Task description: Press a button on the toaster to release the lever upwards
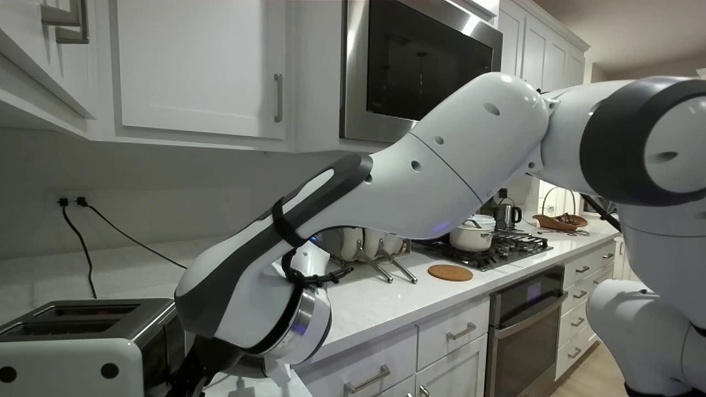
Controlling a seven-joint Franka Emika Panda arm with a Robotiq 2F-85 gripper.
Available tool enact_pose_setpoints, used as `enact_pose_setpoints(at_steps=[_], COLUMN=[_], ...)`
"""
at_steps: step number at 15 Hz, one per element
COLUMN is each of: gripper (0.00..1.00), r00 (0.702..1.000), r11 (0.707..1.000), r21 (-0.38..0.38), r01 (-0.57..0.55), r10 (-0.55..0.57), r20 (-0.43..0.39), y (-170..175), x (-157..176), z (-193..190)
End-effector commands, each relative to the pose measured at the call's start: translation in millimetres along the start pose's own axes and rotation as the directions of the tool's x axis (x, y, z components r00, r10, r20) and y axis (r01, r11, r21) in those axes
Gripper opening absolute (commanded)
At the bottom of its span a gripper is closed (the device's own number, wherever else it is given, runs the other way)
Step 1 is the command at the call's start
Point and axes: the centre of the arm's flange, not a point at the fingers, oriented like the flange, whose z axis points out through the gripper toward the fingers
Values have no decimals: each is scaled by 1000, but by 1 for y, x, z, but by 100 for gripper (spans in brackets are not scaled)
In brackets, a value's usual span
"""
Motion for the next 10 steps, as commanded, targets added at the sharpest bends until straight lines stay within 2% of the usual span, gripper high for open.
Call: enact_pose_setpoints(at_steps=[1, 10], gripper=[0, 0], r00=[999, 996], r11=[999, 986], r21=[10, 144], r01=[-35, -86], r10=[35, 84], r20=[-26, 19], y=[6, 22], x=[2, 3], z=[-11, -2])
